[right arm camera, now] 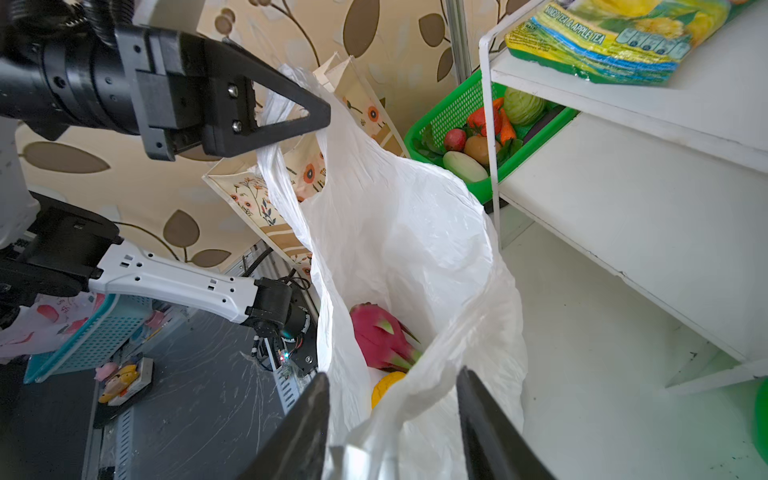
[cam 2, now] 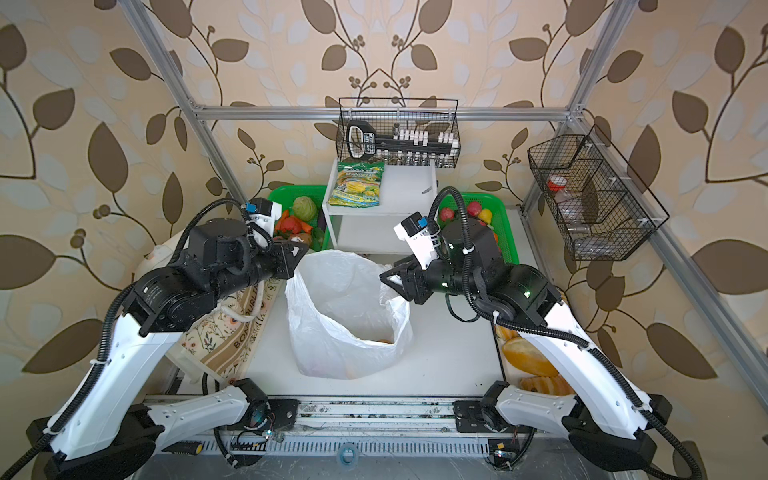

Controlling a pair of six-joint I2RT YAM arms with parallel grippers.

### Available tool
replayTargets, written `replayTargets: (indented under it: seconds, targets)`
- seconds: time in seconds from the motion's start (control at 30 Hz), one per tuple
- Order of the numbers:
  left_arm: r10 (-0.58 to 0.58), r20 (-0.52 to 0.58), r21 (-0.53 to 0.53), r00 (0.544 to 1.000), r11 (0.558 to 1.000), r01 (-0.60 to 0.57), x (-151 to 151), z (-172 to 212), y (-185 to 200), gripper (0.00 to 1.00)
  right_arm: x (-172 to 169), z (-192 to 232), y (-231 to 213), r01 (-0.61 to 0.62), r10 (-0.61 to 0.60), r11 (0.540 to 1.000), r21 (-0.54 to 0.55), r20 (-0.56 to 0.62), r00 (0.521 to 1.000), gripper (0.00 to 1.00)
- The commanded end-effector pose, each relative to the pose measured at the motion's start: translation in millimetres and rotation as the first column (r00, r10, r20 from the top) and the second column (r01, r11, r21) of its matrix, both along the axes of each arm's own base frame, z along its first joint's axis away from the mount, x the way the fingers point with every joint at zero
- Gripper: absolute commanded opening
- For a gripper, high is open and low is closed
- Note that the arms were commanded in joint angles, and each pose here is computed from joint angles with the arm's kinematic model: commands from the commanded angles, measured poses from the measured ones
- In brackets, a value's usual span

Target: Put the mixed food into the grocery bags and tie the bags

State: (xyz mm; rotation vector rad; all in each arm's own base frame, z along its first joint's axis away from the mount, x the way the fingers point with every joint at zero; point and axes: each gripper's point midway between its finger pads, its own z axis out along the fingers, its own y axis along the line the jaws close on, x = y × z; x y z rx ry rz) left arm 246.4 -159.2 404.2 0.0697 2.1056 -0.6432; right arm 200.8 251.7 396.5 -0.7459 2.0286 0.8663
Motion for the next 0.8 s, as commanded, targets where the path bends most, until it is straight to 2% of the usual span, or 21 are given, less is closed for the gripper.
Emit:
replayTargets:
  seconds: [0.0,0.17,0.27,0.37,0.43,0.5,0.57,0.6,0.67,0.77]
  targets:
    - [0.006,0.029,-0.016,1.000,1.000,-0.006,3.4,7.2,1.1,0.00,-10.0,-7.9,-3.1,-0.020,0.019,0.999,-0.051,-0.029,0.999,0.44]
    - [0.001,0.026,-0.016,1.000,1.000,-0.001,3.8,5.7,-0.3,0.00,-9.0,-3.7,-2.3,-0.010,0.009,0.998,-0.055,-0.007,1.000,0.16]
    - [0.006,0.032,-0.014,0.999,1.000,-0.006,3.9,7.0,1.1,0.00,-2.7,19.4,-6.4,0.039,-0.040,0.999,0.011,0.062,0.997,0.01]
    - [0.021,0.045,-0.005,0.999,1.000,-0.021,4.0,10.9,5.1,0.00,-0.9,56.6,-22.1,0.105,-0.125,0.987,0.121,0.168,0.978,0.00]
    - [0.038,0.060,0.003,0.997,0.999,-0.038,3.0,15.5,10.4,0.00,-1.5,81.5,-41.0,0.169,-0.216,0.963,0.209,0.233,0.948,0.00]
    - [0.056,0.077,0.011,0.995,0.998,-0.057,1.5,19.4,16.2,0.00,4.3,96.9,-69.4,0.286,-0.367,0.912,0.296,0.272,0.890,0.00]
    - [0.079,0.099,0.015,0.992,0.997,-0.081,-1.2,25.2,23.8,0.00,11.6,95.7,-100.6,0.411,-0.524,0.831,0.375,0.279,0.805,0.00]
    - [0.088,0.106,0.017,0.990,0.996,-0.090,-2.6,27.3,26.8,0.00,11.9,94.4,-107.2,0.430,-0.555,0.808,0.402,0.275,0.785,0.00]
    - [0.102,0.119,0.032,0.988,0.994,-0.107,-5.4,31.1,33.3,0.00,11.2,93.4,-109.8,0.433,-0.571,0.788,0.438,0.257,0.780,0.00]
    - [0.117,0.126,0.062,0.985,0.990,-0.125,-7.0,34.3,40.0,0.00,10.7,92.0,-101.4,0.408,-0.540,0.806,0.430,0.249,0.804,0.00]
